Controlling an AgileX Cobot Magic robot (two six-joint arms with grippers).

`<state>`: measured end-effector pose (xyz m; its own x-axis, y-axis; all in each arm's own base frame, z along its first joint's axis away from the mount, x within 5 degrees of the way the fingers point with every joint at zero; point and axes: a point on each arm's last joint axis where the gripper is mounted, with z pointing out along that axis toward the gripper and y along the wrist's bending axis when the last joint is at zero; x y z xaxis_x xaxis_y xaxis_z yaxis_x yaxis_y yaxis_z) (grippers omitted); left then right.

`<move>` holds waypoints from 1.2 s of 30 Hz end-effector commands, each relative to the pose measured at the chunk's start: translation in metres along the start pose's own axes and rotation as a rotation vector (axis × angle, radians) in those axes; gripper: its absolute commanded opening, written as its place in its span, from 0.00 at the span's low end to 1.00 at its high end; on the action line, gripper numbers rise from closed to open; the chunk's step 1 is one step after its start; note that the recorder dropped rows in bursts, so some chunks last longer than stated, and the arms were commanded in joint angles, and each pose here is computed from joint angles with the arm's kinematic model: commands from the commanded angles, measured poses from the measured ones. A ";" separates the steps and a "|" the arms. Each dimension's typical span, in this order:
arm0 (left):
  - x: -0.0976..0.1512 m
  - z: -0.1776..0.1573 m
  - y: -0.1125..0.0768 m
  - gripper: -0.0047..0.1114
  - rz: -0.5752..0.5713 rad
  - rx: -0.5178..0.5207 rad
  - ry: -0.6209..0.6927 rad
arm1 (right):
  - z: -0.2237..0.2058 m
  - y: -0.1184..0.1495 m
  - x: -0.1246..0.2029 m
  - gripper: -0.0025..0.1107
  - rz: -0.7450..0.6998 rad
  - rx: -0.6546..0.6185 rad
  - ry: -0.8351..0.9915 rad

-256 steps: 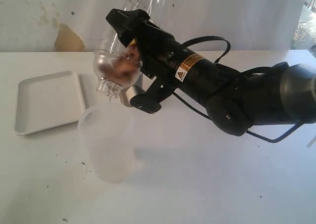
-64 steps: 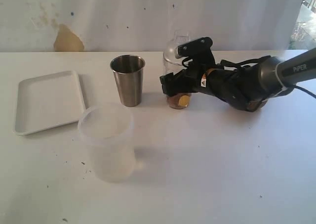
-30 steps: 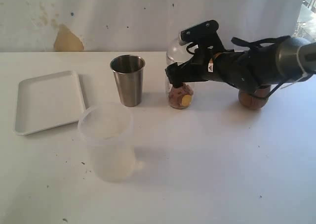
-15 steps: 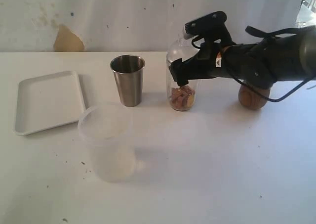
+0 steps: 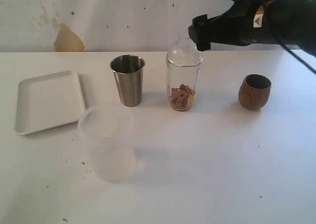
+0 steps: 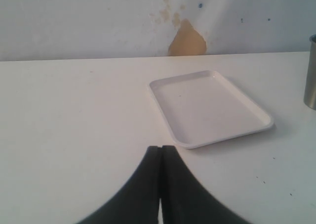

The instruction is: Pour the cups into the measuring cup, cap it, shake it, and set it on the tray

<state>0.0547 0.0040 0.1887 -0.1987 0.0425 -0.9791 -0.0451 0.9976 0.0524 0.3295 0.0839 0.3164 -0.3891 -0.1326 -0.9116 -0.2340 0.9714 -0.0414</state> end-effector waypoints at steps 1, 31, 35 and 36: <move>0.001 0.000 0.000 0.04 -0.007 0.001 -0.005 | -0.044 -0.005 -0.008 0.88 0.050 0.041 0.068; 0.001 0.000 0.000 0.04 -0.007 0.001 -0.005 | -0.293 -0.004 0.024 0.03 0.202 -0.091 -0.257; 0.001 0.000 0.000 0.04 -0.007 0.001 -0.005 | -0.305 -0.004 0.028 0.03 0.202 -0.094 -0.297; 0.001 0.000 0.000 0.04 -0.007 0.001 -0.005 | -0.303 -0.004 0.028 0.03 0.202 -0.094 -0.298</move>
<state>0.0547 0.0040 0.1887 -0.1987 0.0425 -0.9791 -0.0451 0.9976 0.0524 0.0489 0.0160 0.4168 -0.1669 0.1393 -0.9761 -0.2622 0.9481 0.1801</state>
